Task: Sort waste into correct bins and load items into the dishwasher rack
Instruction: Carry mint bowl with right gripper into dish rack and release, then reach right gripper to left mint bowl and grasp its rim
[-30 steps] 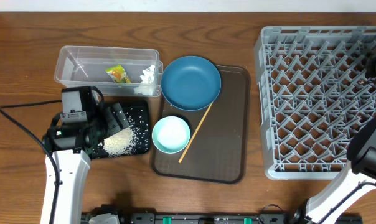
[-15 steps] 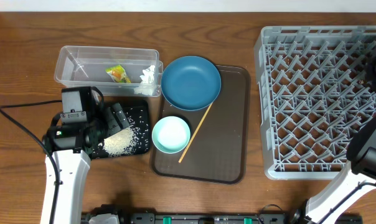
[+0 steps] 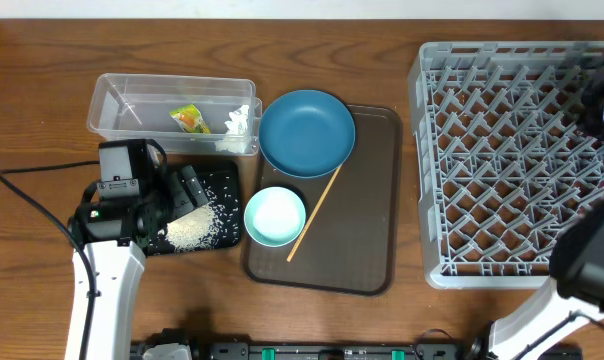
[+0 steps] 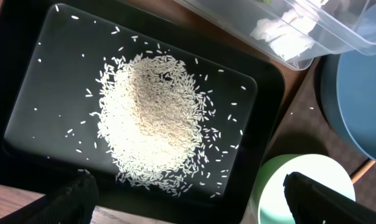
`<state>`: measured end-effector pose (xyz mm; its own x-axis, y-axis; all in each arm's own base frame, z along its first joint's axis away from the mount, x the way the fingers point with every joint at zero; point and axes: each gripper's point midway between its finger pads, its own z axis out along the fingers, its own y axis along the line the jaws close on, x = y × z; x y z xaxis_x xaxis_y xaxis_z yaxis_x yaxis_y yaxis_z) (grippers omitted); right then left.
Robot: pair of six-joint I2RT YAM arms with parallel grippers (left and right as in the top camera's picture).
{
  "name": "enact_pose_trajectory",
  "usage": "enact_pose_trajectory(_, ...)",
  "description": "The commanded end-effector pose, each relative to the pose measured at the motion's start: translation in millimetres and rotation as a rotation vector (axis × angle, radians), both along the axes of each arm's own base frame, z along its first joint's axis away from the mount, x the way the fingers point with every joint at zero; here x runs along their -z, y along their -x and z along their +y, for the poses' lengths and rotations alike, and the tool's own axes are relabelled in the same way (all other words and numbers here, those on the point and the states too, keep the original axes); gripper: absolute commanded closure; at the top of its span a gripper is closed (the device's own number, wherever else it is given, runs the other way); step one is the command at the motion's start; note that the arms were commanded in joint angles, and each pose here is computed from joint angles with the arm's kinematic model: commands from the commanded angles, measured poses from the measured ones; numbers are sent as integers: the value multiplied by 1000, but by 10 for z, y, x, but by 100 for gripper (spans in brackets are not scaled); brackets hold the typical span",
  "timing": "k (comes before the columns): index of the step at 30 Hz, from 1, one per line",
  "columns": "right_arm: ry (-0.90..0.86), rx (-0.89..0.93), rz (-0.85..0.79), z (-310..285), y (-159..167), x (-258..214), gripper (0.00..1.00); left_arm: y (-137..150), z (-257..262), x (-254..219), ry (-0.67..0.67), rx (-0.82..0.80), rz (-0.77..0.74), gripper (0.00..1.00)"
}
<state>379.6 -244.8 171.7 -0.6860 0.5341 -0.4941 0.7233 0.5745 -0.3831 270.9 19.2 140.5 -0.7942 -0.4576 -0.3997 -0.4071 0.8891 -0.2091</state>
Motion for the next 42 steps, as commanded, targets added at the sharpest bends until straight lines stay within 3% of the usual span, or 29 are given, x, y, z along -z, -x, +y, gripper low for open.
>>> enact_pose_trajectory(1, -154, -137, -123, 400, -148, -219, 58, -11, 33, -24, -10, -11, -3, 2)
enact_pose_trajectory(7, -526, -425, -239, 1412, -348, -331, 53, -11, 33, -24, -11, -10, -3, 2)
enact_pose_trajectory(12, -695, -623, -148, 2299, -278, -271, 52, -11, 33, -24, -11, -10, -3, 2)
enact_pose_trajectory(25, -747, -1058, 85, 4196, 253, -184, 47, -11, 33, -24, -11, -10, -3, 2)
enact_pose_trajectory(31, -758, -1100, 122, 4753, 530, 50, 39, -11, 32, -24, -10, -10, -3, 2)
enact_pose_trajectory(42, -742, -1220, 120, 5406, 946, 695, 48, -11, 33, -24, -11, -10, -3, 2)
